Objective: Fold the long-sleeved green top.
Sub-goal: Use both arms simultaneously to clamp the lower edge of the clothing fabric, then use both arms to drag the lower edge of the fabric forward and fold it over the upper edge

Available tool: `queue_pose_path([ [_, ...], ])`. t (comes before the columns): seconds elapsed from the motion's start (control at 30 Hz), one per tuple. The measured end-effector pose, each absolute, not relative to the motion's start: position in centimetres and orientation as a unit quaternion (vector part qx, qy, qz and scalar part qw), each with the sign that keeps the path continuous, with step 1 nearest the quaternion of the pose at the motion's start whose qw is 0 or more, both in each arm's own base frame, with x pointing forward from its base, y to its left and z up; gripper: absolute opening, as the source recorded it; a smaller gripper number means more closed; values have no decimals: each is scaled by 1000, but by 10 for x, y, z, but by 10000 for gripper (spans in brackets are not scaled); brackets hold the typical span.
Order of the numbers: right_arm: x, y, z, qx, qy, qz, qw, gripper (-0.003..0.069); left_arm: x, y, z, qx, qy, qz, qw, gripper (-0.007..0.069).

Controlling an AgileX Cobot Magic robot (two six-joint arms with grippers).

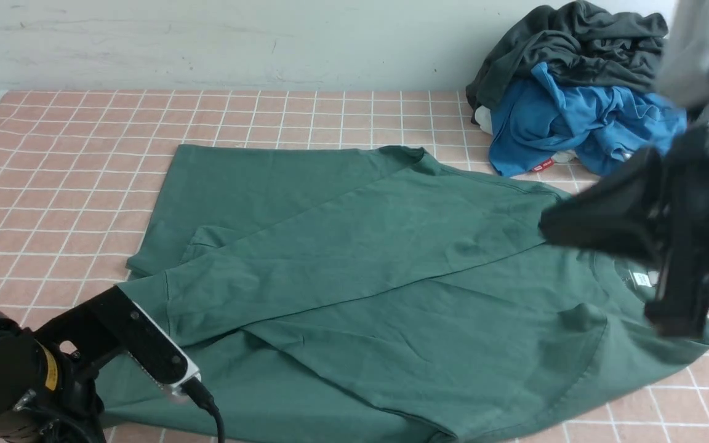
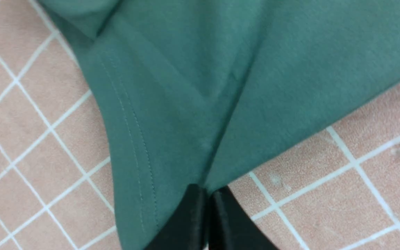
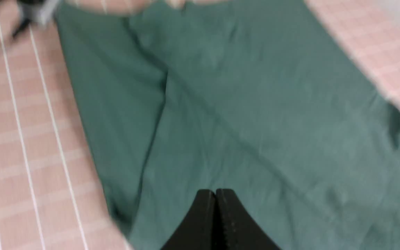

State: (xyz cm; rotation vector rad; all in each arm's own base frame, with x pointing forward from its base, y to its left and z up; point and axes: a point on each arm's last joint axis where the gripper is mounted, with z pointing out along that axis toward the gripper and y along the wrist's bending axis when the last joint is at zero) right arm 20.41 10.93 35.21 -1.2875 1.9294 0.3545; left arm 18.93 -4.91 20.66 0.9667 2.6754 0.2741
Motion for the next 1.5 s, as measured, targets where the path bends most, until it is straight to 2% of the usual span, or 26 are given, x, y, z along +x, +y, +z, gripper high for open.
queue_pose_path([
  [0.1,218,107,316,-530,780,109,314,52,189,-49,207,330,928,94,143,-3],
  [0.17,226,104,293,-545,792,87,261,110,189,-49,207,328,929,93,143,-3],
  [0.23,235,100,266,-568,796,57,202,201,189,-49,207,326,930,92,143,-2],
  [0.3,238,99,255,-582,792,44,178,244,189,-50,207,325,930,91,144,-2],
  [0.33,243,98,241,-611,777,22,147,304,189,-50,207,323,931,88,144,-2],
  [0.37,246,99,233,-634,762,9,133,334,189,-50,207,321,932,85,144,-2],
  [0.43,254,104,219,-679,724,-14,118,367,189,-51,207,318,933,82,145,-2],
  [0.53,260,108,207,-714,692,-28,106,375,189,-51,207,316,934,79,145,-2],
  [0.67,266,109,182,-746,663,-25,58,340,189,-52,207,314,935,76,145,-2],
  [0.83,268,110,167,-749,661,-16,36,291,188,-52,207,313,935,75,145,-2],
  [0.97,276,112,153,-747,663,-25,35,216,188,-53,207,307,938,66,144,-2],
  [1.0,277,112,153,-743,668,-27,37,190,188,-53,207,306,939,65,144,-2],
  [1.03,278,112,153,-733,678,-31,39,126,188,-54,207,304,939,63,144,-2],
  [1.1,278,112,153,-720,692,-34,39,50,187,-54,207,302,941,60,142,-2],
  [1.17,276,111,157,-691,721,-32,38,10,185,-55,208,293,945,50,135,-2],
  [1.23,274,110,161,-676,735,-31,37,5,183,-55,210,288,947,45,132,-2],
  [1.3,266,107,177,-633,773,-30,38,1,179,-55,219,269,953,33,134,-2],
  [1.43,253,101,207,-576,815,-34,54,1,178,-54,242,224,958,28,174,-2],
  [1.5,250,98,216,-569,818,-43,68,1,182,-53,253,202,959,34,198,-2],
])
